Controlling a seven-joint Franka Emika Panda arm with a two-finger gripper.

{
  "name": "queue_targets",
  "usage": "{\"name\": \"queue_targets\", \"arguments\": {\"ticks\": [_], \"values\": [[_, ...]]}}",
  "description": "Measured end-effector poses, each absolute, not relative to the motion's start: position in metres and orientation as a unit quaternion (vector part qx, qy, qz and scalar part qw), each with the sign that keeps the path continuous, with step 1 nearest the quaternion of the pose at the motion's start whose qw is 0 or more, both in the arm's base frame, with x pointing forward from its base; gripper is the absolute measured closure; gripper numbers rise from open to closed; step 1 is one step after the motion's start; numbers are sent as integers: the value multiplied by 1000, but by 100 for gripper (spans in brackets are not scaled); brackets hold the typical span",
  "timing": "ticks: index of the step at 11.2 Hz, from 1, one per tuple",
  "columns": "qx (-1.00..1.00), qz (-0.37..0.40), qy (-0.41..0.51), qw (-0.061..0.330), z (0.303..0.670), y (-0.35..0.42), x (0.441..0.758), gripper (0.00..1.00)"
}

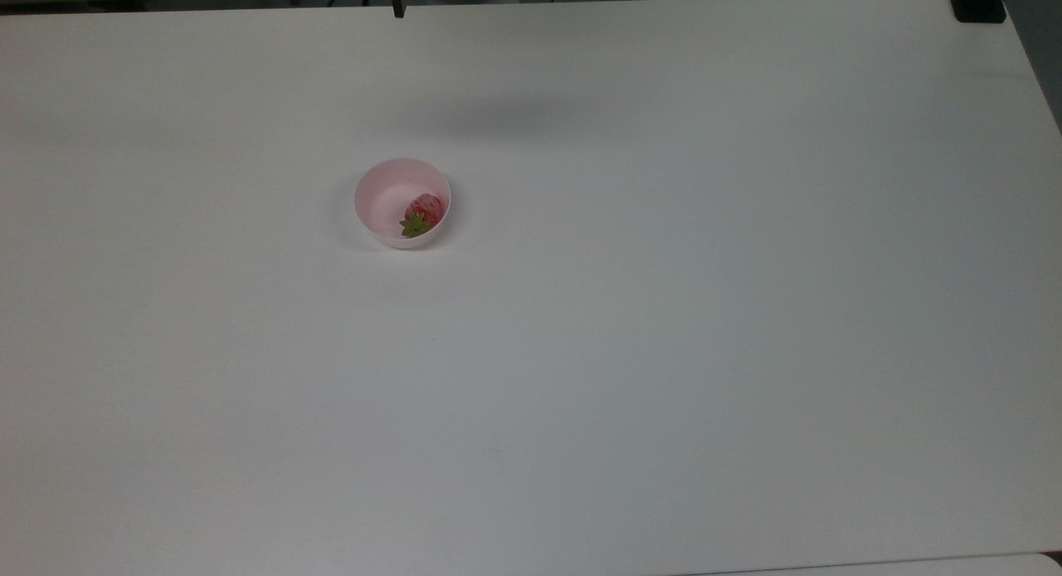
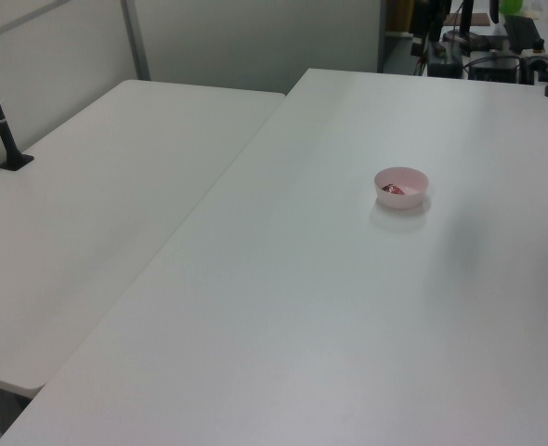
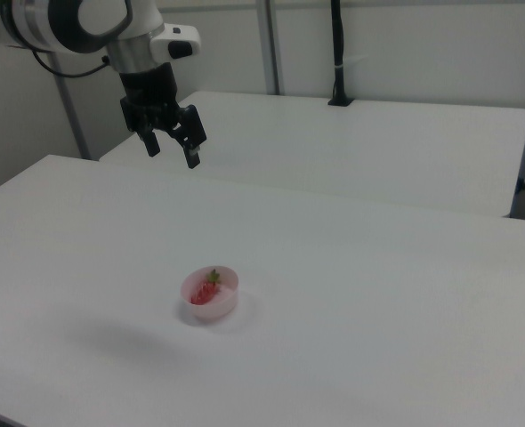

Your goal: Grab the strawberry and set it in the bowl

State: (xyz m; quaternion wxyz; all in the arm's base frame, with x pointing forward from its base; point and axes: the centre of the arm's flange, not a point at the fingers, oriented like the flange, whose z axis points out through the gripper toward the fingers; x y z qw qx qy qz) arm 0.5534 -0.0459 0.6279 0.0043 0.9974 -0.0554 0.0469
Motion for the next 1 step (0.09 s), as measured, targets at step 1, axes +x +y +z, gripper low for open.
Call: {"name": "queue_targets", "arguments": {"ticks": [1], "values": [[997,46,-54,5,627,-45,555,0]]}}
